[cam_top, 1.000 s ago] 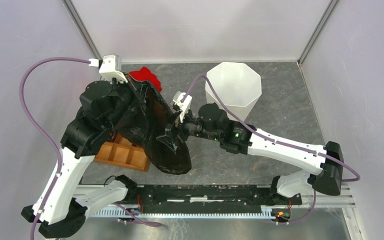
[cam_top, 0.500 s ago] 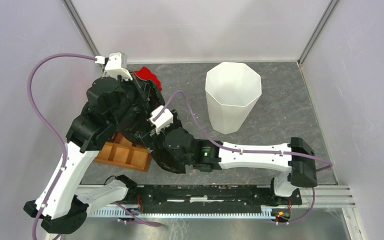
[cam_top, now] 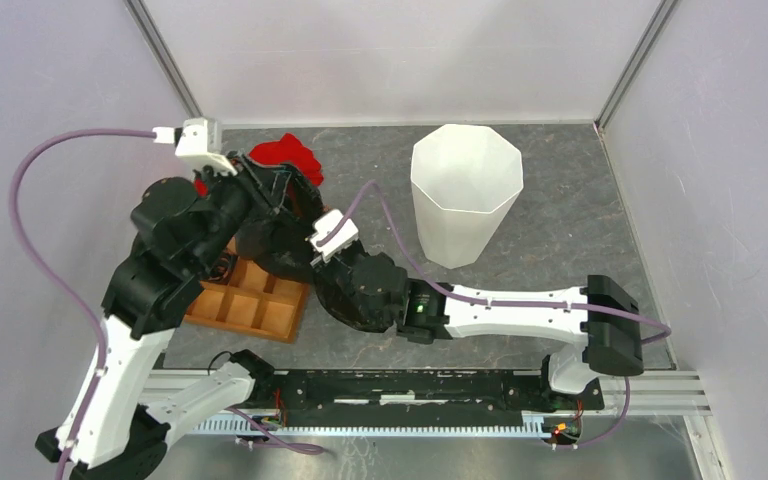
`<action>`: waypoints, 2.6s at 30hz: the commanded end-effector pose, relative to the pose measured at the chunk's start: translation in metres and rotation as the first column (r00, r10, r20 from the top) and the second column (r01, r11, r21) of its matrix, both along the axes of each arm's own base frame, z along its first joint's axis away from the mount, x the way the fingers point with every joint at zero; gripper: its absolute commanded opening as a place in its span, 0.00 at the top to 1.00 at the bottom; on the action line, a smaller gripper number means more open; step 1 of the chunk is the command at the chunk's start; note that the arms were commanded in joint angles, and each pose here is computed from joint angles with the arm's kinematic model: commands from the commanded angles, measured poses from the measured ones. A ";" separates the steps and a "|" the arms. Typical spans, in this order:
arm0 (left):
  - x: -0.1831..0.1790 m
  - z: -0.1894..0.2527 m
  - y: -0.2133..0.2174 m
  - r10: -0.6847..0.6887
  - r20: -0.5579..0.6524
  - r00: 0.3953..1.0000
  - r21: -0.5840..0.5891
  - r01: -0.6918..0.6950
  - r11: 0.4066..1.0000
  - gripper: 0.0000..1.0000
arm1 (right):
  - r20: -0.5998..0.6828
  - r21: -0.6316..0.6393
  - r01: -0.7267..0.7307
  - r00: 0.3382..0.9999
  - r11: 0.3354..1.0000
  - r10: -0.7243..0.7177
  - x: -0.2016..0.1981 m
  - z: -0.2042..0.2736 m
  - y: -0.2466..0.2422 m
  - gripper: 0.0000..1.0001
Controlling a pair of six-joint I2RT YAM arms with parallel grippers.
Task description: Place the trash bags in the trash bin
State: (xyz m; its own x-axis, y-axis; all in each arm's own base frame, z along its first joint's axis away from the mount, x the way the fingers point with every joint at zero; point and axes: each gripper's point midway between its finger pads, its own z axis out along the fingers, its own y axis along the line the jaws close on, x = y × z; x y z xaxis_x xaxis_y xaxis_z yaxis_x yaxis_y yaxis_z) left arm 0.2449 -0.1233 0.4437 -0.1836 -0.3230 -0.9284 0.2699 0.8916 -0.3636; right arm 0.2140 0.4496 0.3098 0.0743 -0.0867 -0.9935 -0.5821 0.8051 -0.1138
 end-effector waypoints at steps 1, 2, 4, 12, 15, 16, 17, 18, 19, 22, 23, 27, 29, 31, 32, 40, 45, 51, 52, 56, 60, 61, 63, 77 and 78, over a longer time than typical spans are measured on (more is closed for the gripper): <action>-0.023 0.041 0.020 0.004 0.160 0.987 0.012 -0.006 1.000 0.57 | 0.086 0.176 -0.104 0.992 0.979 0.090 0.006 0.079 -0.016 0.99; -0.029 0.046 0.022 -0.002 0.183 0.983 0.006 0.000 1.000 0.44 | 0.091 0.183 -0.121 0.990 0.976 0.106 0.010 0.088 -0.018 0.99; -0.041 0.055 0.028 -0.011 0.231 0.973 -0.007 0.013 1.000 0.21 | 0.103 0.189 -0.164 0.984 0.968 0.146 0.014 0.109 -0.021 0.99; -0.079 0.079 0.053 0.012 0.353 0.936 -0.060 0.010 0.998 0.00 | 0.194 0.195 -0.164 0.973 0.967 0.125 0.035 0.226 -0.079 0.99; -0.078 0.078 0.058 0.040 0.350 0.936 -0.071 -0.016 0.997 0.00 | 0.222 0.172 -0.085 0.974 0.981 0.046 0.037 0.255 -0.117 0.99; -0.076 0.076 0.059 0.052 0.343 0.938 -0.073 -0.028 0.997 0.00 | 0.238 0.173 -0.043 0.971 0.984 0.000 0.040 0.265 -0.133 0.99; -0.073 0.073 0.059 0.061 0.333 0.941 -0.077 -0.038 0.996 0.00 | 0.254 0.171 -0.008 0.967 0.985 -0.036 0.041 0.274 -0.149 0.99; -0.070 0.071 0.059 0.072 0.319 0.945 -0.082 -0.048 0.996 0.00 | 0.263 0.173 0.020 0.963 0.985 -0.066 0.041 0.282 -0.163 0.99; -0.065 0.068 0.058 0.079 0.303 0.950 -0.079 -0.058 0.995 0.00 | 0.271 0.176 0.050 0.958 0.983 -0.098 0.041 0.287 -0.176 0.99; -0.047 0.059 0.047 0.082 0.248 0.965 -0.075 -0.066 0.995 0.00 | 0.286 0.195 0.095 0.946 0.976 -0.149 0.032 0.296 -0.210 0.99; -0.041 0.057 0.043 0.077 0.233 0.969 -0.073 -0.061 0.995 0.00 | 0.286 0.195 0.113 0.944 0.974 -0.167 0.030 0.295 -0.219 0.99; -0.017 0.058 0.016 0.028 0.204 0.978 -0.076 -0.013 0.997 0.00 | 0.299 0.122 0.259 0.911 0.958 -0.284 0.039 0.277 -0.249 1.00; -0.004 0.059 -0.005 -0.030 0.195 0.980 -0.080 0.047 0.996 0.00 | 0.305 0.081 0.332 0.889 0.940 -0.341 0.045 0.272 -0.262 1.00; 0.011 0.059 -0.032 -0.112 0.189 0.976 -0.079 0.129 0.988 0.00 | 0.313 0.079 0.345 0.882 0.935 -0.352 0.046 0.273 -0.269 1.00; 0.016 0.059 -0.049 -0.174 0.184 0.967 -0.083 0.192 0.978 0.00 | 0.323 0.087 0.333 0.882 0.939 -0.343 0.045 0.273 -0.271 1.00; 0.074 0.029 -0.148 -0.400 0.074 0.913 -0.264 0.405 0.875 0.01 | 0.301 0.162 0.123 0.939 0.979 -0.167 0.053 0.269 -0.242 1.00; 0.075 0.008 -0.175 -0.404 0.054 0.913 -0.314 0.400 0.861 0.08 | 0.273 0.234 -0.218 0.950 0.947 0.152 0.031 0.278 -0.178 1.00; 0.075 -0.010 -0.140 -0.252 0.025 0.967 -0.279 0.249 0.927 0.06 | 0.134 0.390 -0.269 0.963 0.881 0.235 0.044 0.264 -0.155 1.00; 0.075 -0.011 -0.135 -0.232 0.022 0.972 -0.267 0.229 0.936 0.06 | 0.091 0.436 -0.231 0.973 0.870 0.213 0.058 0.254 -0.161 1.00; 0.074 -0.015 -0.127 -0.205 0.016 0.979 -0.232 0.203 0.951 0.03 | -0.038 0.605 -0.209 0.956 0.768 0.291 0.096 0.228 -0.174 1.00; 0.076 -0.016 -0.126 -0.201 0.018 0.979 -0.204 0.201 0.958 0.03 | -0.072 0.728 -0.259 0.892 0.635 0.446 0.097 0.219 -0.172 0.99; 0.077 -0.016 -0.127 -0.200 0.022 0.980 -0.198 0.200 0.959 0.02 | -0.071 0.743 -0.263 0.884 0.616 0.462 0.097 0.218 -0.172 0.99; 0.080 -0.014 -0.130 -0.207 0.034 0.978 -0.193 0.209 0.959 0.01 | -0.095 0.766 -0.250 0.867 0.592 0.489 0.102 0.214 -0.173 0.99; 0.087 -0.009 -0.218 -0.499 0.154 0.853 -0.194 0.521 0.831 0.19 | -0.011 0.879 -0.299 0.768 0.373 0.641 0.088 0.239 -0.178 0.99; 0.093 -0.019 -0.228 -0.504 0.128 0.854 -0.191 0.520 0.833 0.25 | -0.012 0.883 -0.296 0.761 0.364 0.648 0.088 0.238 -0.178 0.99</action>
State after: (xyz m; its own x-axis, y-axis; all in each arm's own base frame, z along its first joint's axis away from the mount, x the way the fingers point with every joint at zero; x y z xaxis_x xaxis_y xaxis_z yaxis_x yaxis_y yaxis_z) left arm 0.3370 -0.3181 0.3962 -0.3835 -0.3879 -0.8381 0.5795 0.6055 -0.5454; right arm 0.3258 0.2767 0.5226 -0.4693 0.6618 -0.5847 -0.7117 0.1085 0.6941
